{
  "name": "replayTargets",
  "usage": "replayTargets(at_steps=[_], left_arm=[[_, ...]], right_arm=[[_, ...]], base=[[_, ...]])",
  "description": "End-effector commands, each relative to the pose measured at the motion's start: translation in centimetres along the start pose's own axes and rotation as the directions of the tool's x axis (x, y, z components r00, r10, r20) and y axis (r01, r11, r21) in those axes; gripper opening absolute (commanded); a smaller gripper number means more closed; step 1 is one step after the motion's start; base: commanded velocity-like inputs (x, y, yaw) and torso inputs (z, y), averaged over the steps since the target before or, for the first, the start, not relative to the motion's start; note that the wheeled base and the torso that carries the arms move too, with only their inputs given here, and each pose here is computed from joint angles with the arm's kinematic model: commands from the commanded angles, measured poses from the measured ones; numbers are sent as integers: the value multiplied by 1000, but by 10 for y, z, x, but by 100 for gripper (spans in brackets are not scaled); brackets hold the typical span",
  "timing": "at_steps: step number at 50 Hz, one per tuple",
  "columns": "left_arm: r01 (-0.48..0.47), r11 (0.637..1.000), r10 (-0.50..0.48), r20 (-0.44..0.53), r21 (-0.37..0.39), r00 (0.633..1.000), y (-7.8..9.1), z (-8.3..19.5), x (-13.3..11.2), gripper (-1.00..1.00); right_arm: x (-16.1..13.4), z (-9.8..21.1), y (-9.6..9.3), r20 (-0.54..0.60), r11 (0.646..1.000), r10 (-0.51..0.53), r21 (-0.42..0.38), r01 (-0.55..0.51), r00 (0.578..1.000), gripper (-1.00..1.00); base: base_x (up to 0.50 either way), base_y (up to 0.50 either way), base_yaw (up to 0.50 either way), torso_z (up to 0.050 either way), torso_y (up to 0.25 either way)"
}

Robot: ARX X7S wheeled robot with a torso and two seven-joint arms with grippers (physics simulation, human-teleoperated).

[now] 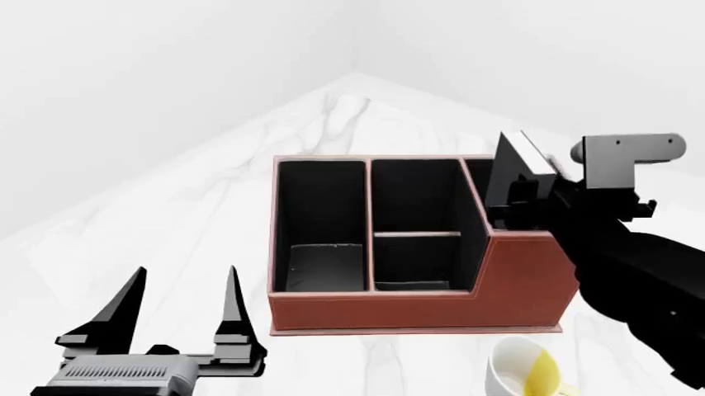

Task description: Pick up the book and place it in the right compartment of the caddy.

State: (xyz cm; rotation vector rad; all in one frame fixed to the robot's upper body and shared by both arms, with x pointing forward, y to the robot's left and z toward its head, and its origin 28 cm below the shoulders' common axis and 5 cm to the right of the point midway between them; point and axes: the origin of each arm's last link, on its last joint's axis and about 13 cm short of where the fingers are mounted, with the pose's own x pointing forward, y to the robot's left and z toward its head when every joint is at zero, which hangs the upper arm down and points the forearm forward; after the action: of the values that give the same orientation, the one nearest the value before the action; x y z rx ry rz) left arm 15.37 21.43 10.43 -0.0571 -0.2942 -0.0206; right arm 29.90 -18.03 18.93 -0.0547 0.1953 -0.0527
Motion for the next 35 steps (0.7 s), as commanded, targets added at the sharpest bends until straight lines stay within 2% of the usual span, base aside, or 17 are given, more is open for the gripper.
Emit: replayTargets(at_steps=[1, 35], left_arm=[[0, 1000, 0, 0, 1, 1000, 0, 0, 0, 100], [1, 1000, -1, -1, 3, 1000, 0, 0, 0, 100]], right_arm=[[3, 1, -6, 39, 999, -34, -16, 34, 999, -100], [6, -11, -6, 16, 1000, -30, -7, 30, 999, -100]], base=[[0, 0, 0, 0, 0], [0, 0, 0, 0, 1]])
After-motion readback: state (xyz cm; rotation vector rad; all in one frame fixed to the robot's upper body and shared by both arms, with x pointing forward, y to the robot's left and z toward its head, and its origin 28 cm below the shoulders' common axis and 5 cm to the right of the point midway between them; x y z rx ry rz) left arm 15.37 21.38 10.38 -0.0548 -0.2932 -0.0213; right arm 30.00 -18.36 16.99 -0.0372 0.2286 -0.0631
